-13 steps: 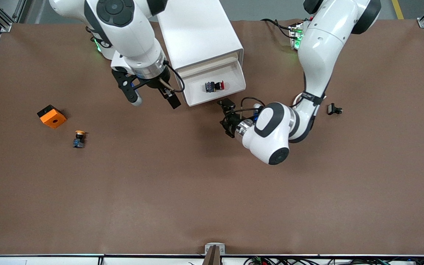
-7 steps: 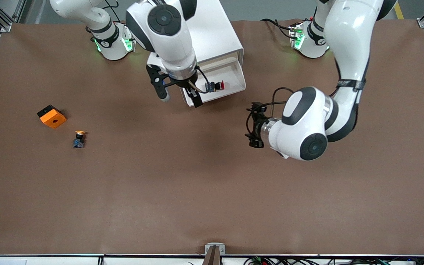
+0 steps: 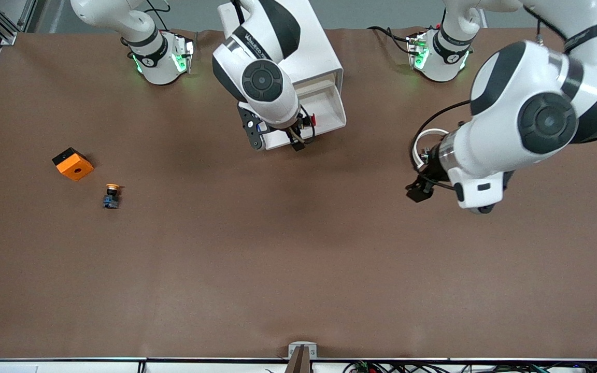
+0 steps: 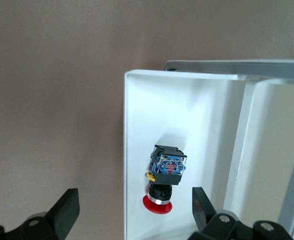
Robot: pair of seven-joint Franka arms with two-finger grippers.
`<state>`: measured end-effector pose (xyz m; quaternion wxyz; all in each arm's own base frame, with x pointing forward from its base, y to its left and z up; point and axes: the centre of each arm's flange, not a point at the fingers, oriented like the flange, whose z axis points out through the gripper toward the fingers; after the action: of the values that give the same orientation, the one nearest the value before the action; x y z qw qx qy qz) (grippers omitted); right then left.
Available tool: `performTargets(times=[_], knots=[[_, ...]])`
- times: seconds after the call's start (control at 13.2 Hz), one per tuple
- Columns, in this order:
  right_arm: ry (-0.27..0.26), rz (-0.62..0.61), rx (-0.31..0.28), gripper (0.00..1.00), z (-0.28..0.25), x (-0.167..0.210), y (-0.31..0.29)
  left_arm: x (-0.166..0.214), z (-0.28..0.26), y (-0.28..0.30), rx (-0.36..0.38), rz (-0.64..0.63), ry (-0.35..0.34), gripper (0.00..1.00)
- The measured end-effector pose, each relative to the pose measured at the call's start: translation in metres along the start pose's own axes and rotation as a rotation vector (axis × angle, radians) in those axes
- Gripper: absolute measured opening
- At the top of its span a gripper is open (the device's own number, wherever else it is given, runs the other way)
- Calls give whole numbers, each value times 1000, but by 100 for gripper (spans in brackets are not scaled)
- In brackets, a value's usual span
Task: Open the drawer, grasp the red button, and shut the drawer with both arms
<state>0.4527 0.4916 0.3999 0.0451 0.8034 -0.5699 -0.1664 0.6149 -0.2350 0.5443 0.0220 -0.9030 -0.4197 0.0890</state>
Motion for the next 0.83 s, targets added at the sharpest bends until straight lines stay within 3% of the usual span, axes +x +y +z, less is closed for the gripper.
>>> performTargets(times=[0.23,0.45,0.61,0.83], knots=[[11,-3,-55,100,35,-8,-3,28,-14,-30,87,216,108,100],[33,-2,-93,100,65,-27,4,46,-30,-64,137,359,151,100],[39,-4,-101,100,70,-33,7,64,-50,-98,124,432,154,100],[45,-12,-111,100,74,-37,10,81,-64,-149,36,538,176,100]])
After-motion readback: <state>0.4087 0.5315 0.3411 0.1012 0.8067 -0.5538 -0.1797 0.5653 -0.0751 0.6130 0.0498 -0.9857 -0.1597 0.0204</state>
